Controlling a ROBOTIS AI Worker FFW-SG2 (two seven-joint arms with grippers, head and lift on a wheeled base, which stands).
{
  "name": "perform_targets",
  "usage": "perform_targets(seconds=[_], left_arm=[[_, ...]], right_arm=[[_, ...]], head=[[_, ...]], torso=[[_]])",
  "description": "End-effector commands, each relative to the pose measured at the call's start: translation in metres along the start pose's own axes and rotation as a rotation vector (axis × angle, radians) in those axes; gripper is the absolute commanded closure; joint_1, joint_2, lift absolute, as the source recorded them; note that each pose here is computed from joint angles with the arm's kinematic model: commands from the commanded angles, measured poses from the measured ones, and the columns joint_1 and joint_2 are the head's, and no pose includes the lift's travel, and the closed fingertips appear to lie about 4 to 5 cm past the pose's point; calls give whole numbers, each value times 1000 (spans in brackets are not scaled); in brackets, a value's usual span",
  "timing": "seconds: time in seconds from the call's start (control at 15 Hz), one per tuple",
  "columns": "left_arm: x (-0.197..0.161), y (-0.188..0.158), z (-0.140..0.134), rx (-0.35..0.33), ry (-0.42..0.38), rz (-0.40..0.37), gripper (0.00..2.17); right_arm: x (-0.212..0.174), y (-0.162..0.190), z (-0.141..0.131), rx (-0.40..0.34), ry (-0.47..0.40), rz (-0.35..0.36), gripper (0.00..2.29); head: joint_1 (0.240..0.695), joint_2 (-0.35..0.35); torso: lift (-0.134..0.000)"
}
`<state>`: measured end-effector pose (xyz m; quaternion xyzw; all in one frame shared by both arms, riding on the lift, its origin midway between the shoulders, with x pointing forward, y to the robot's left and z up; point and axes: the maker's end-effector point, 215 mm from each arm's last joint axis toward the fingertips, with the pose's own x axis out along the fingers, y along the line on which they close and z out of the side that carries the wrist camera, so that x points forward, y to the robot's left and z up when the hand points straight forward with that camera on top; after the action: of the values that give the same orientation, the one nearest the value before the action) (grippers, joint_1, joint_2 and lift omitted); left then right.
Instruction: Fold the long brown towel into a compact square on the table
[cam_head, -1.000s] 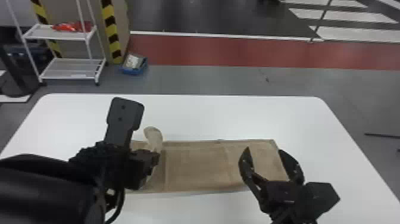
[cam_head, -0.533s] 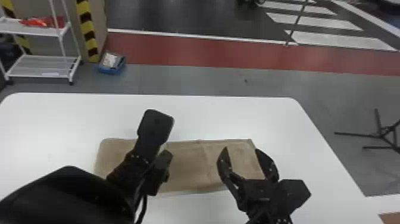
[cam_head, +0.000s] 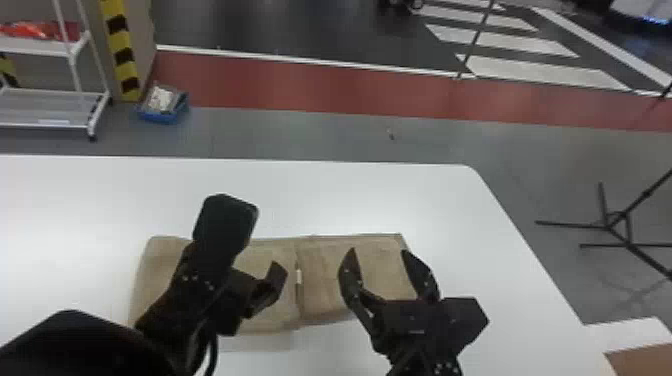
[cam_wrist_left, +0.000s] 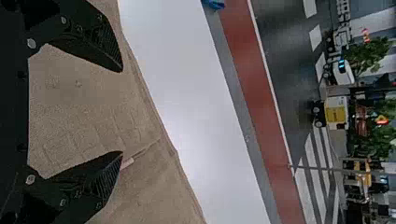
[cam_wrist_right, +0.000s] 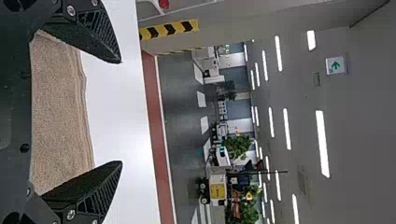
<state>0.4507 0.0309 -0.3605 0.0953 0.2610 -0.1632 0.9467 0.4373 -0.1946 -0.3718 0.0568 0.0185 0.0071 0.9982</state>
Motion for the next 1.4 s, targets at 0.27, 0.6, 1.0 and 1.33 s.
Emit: perform_targets(seconds=[0.27, 0.6, 1.0, 1.33], left_arm=[[-41, 122, 38, -198, -453, 169, 26], [-57, 155, 5, -246, -535, 219, 33], [-48, 167, -24, -292, -528, 210, 33], [-45, 165, -29, -293, -518, 205, 36]], right_arm=[[15, 48, -38, -39, 109, 97, 124], [26, 95, -77, -109, 234, 218, 144], [23, 107, -109, -117, 354, 276, 181], [28, 125, -120, -149, 384, 318, 275]], head=[[695, -115], [695, 62], [695, 146], [695, 169]], torso=[[-112], [-112], [-112], [-112]])
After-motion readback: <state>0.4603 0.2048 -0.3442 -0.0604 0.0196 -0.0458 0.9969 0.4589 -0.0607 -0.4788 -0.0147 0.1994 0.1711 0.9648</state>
